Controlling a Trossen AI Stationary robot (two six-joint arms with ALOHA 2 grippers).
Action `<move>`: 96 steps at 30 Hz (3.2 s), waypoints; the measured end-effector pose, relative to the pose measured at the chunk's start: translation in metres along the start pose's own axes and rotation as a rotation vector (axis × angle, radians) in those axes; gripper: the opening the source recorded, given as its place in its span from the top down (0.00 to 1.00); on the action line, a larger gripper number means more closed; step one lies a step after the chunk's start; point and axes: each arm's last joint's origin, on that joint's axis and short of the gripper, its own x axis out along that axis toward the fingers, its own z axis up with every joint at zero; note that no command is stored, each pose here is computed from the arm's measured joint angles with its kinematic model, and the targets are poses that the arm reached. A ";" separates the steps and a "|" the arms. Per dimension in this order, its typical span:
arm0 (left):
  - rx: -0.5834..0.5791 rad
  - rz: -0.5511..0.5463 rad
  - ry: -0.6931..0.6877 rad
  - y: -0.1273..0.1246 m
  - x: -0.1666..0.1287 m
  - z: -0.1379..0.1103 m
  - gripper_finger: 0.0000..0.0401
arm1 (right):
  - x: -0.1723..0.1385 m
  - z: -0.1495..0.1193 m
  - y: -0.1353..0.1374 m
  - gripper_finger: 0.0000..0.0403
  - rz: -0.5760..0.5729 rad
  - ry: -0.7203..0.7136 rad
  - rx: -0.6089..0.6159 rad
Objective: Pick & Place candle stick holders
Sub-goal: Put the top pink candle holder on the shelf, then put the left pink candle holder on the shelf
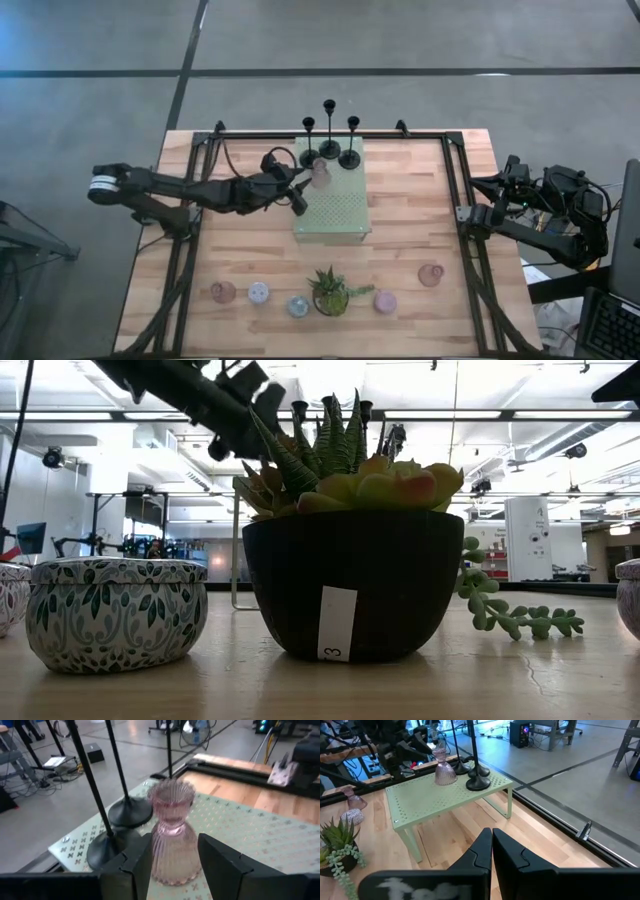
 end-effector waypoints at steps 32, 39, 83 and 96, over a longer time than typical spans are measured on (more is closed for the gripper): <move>-0.034 -0.019 -0.060 -0.004 0.043 0.001 0.66 | 0.000 0.000 0.000 0.98 0.000 0.000 0.000; -0.042 -0.017 -0.066 0.001 0.046 0.002 0.66 | 0.000 0.000 0.000 0.98 0.000 0.000 0.000; -0.027 -0.048 -0.089 0.009 0.050 0.006 0.66 | 0.000 0.000 0.000 0.98 0.000 -0.001 0.000; 0.008 -0.141 -0.006 0.008 -0.003 0.023 0.66 | 0.000 0.000 0.000 0.98 0.000 0.000 0.000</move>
